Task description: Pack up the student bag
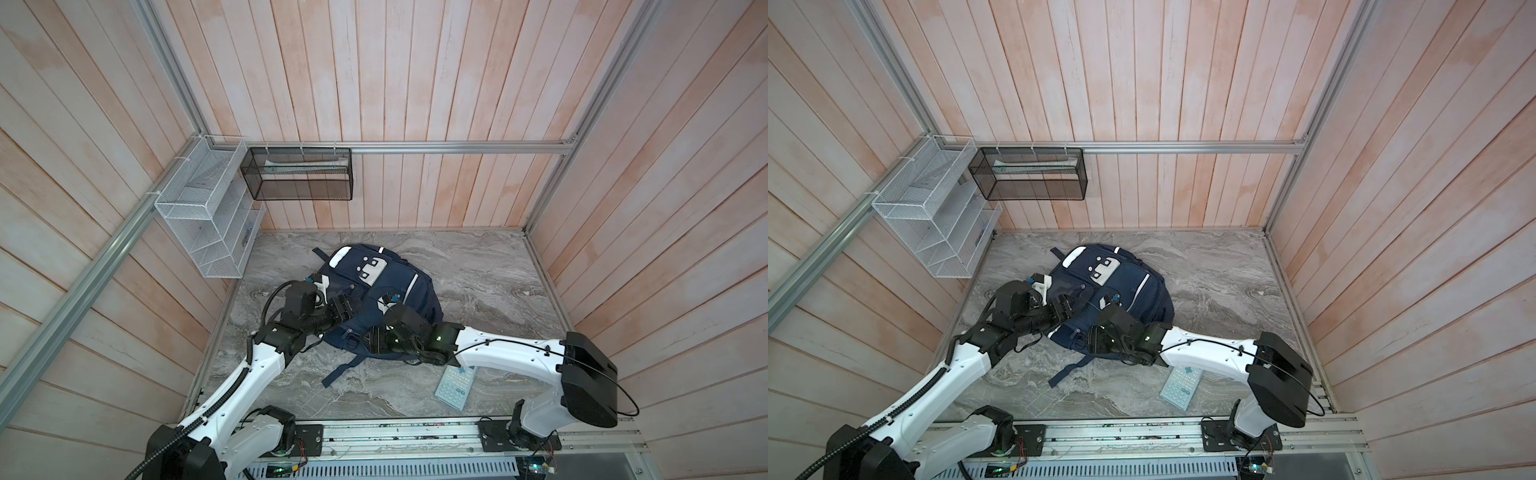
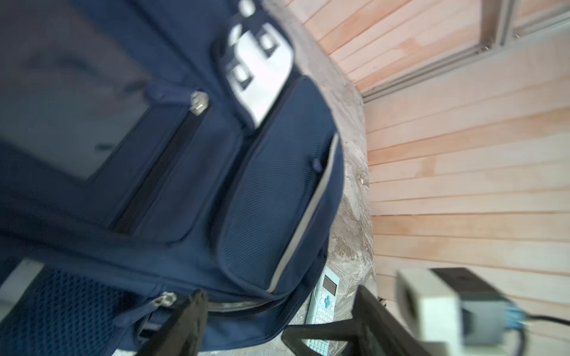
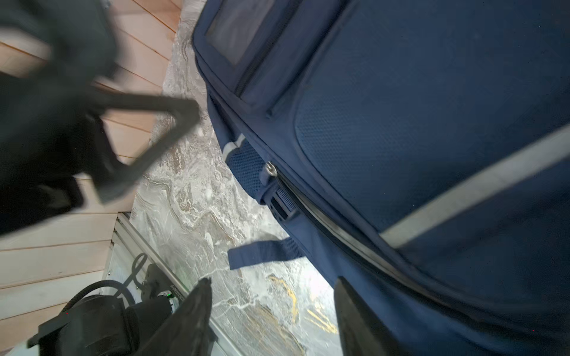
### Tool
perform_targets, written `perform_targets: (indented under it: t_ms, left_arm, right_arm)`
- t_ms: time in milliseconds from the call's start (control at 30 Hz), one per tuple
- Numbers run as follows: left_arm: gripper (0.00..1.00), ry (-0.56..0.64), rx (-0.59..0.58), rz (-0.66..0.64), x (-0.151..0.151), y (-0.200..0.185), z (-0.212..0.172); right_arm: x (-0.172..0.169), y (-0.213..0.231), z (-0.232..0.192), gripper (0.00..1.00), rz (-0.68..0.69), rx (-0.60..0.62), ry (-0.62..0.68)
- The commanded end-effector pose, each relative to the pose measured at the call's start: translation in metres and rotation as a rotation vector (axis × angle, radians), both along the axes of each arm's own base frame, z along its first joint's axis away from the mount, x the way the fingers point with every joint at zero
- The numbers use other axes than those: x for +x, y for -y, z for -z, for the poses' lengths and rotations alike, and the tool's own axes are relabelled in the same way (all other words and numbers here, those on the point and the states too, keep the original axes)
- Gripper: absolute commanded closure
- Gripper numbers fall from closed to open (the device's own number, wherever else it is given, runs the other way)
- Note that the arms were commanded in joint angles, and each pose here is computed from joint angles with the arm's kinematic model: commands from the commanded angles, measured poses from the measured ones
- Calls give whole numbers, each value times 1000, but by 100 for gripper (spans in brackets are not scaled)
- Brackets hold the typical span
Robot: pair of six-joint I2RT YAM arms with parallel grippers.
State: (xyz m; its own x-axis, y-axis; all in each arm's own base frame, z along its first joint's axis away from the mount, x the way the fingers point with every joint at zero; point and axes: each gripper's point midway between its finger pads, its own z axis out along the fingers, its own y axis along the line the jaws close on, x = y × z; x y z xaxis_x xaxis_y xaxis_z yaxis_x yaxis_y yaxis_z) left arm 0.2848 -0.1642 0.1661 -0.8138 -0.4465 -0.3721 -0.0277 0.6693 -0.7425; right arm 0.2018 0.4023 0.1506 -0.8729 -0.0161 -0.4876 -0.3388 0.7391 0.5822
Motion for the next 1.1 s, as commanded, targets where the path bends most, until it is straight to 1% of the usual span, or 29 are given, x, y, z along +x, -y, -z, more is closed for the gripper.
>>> perform_targets:
  t_ms: [0, 33, 100, 133, 200, 233, 300, 367, 433, 467, 500, 633, 700, 833, 1067]
  left_arm:
    - [27, -79, -76, -192, 7, -29, 26]
    - [27, -68, -81, -232, 10, -37, 29]
    - [28, -57, -86, -285, 17, -49, 34]
    - [29, -52, -82, -291, 21, -50, 36]
    - [32, -65, -59, -284, 27, -50, 46]
    - [36, -75, -57, -273, 31, -48, 52]
    - [50, -92, -61, -240, 36, -42, 61]
    - [69, -109, -72, -213, 40, -36, 66]
    - [85, -106, -104, -192, 41, -30, 65]
    - [91, -109, -116, -186, 40, -28, 63]
    - [94, -109, -124, -183, 40, -26, 61]
    - [97, -92, -164, -173, 32, -17, 43]
    - [98, -95, -186, -169, 25, -10, 37]
    - [99, -115, -277, -135, 9, 16, 32]
    - [100, -129, -274, -100, -2, 33, 31]
  right_arm:
    - [2, -26, -12, 39, -82, 39, 6]
    - [1, -34, -11, 39, -102, 42, -7]
    - [-1, -40, -4, 42, -122, 2, -22]
    - [0, -41, 1, 43, -120, -19, -30]
    - [0, -43, 5, 44, -122, -19, -38]
    - [1, -44, 9, 44, -119, -19, -53]
    - [0, -47, 16, 45, -142, -21, -83]
    - [-2, -50, 24, 47, -154, -25, -115]
    - [-3, -52, 27, 47, -174, 15, -147]
    - [0, -48, 32, 47, -157, 13, -164]
    - [5, -42, 36, 47, -131, 6, -174]
    - [22, -21, 47, 48, -37, -6, -196]
    - [27, -19, 48, 50, -24, -2, -180]
    - [34, -21, 55, 53, -28, -30, -185]
    - [42, -12, 66, 56, 34, -83, -155]
